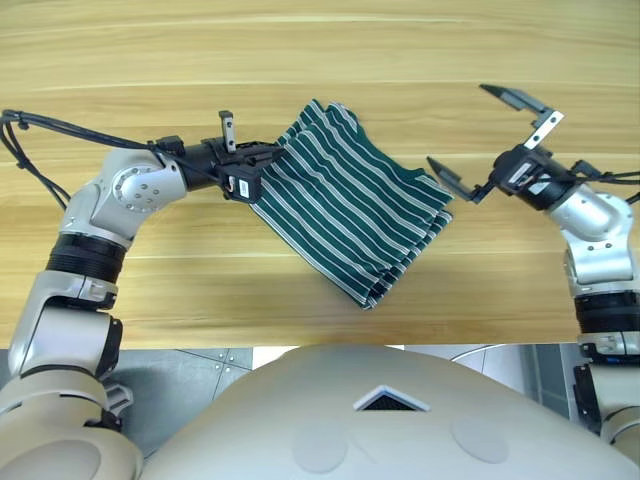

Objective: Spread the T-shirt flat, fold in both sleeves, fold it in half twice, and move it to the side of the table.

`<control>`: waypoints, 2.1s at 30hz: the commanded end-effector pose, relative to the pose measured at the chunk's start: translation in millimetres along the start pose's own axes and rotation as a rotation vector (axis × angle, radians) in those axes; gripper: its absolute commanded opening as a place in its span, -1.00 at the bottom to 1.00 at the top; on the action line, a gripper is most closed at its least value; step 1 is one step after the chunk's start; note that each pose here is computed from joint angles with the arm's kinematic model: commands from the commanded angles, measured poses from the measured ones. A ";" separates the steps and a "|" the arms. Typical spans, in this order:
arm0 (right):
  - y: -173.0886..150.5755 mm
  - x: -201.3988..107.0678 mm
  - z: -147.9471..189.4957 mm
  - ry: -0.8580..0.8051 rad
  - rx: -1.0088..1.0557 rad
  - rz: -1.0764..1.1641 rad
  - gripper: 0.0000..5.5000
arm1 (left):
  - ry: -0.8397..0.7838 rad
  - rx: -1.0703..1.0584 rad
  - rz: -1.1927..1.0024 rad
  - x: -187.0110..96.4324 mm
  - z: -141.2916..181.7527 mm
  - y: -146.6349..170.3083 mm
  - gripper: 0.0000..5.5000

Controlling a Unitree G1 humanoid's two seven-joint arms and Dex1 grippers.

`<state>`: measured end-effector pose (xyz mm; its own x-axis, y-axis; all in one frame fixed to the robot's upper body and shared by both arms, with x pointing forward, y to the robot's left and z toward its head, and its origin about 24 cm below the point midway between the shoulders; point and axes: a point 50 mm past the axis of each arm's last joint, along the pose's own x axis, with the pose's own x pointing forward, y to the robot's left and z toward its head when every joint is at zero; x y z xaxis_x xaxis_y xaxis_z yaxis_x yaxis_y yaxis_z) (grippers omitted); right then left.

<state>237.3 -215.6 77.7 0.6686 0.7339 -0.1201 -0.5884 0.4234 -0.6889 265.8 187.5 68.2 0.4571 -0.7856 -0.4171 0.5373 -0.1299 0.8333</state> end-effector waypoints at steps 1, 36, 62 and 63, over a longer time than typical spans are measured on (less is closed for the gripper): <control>11.1 10.6 0.1 -0.003 0.003 0.064 0.96 | 0.002 -0.004 -0.001 1.4 -1.0 -2.3 -0.99; 41.3 -36.7 3.6 -0.003 0.062 0.303 0.96 | 0.020 -0.031 0.014 0.4 -6.9 -7.4 -0.99; 68.9 123.7 10.7 -0.116 0.060 0.371 0.96 | -0.161 -0.630 1.111 -77.3 -55.9 89.3 -0.99; 72.1 124.5 2.6 -0.079 0.075 0.358 0.96 | -0.164 -0.634 1.111 -75.1 -55.8 88.1 -0.99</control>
<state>270.1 -89.9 26.9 0.3377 0.9077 -0.2491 -0.8064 0.1425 -0.5739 314.0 273.4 150.2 0.8133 -0.3592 0.4577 0.1899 0.9075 0.3748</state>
